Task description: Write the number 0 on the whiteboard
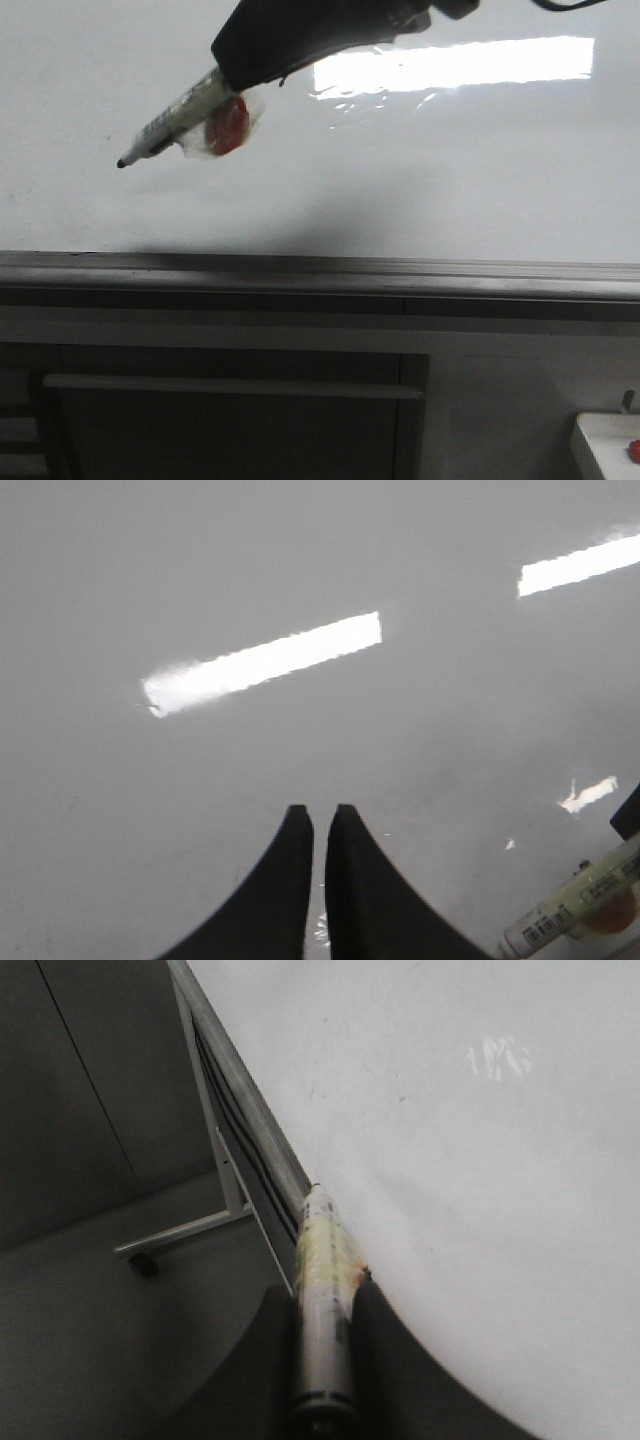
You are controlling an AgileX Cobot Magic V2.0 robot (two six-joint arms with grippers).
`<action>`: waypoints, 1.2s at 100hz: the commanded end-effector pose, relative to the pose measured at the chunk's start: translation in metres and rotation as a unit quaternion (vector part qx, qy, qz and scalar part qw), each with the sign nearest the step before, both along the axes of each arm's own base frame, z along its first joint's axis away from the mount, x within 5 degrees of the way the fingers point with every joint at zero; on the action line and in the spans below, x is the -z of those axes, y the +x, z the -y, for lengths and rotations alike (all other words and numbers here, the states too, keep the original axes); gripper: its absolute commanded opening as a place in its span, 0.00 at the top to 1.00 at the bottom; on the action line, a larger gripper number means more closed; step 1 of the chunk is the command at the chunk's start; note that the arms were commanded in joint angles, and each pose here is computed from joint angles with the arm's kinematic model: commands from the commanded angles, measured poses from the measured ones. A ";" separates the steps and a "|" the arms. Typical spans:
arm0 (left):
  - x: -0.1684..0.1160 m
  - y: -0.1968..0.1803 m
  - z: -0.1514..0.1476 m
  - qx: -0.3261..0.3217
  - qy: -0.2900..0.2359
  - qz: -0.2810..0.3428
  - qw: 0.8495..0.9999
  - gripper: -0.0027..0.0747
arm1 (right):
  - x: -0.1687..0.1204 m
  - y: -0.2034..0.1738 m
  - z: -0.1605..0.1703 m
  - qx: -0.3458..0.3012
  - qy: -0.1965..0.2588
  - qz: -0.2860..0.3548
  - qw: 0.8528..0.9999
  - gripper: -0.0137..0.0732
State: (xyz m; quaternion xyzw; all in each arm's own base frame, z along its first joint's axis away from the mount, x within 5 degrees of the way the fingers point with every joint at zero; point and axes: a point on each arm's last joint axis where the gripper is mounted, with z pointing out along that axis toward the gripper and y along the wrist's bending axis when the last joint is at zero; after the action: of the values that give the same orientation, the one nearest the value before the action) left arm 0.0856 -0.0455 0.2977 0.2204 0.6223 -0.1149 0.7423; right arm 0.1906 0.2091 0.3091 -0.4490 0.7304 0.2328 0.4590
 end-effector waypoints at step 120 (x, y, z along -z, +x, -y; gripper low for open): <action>-0.024 -0.003 0.000 0.011 -0.048 0.065 0.997 0.99 | -0.060 0.079 0.018 0.067 0.026 0.021 0.997 0.92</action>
State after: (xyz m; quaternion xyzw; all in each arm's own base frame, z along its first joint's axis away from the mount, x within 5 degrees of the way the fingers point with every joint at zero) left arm 0.0852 -0.0443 0.3027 0.2104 0.6031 -0.1161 0.7606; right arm 0.2686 0.2080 0.3385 -0.4227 0.7548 0.2293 0.4462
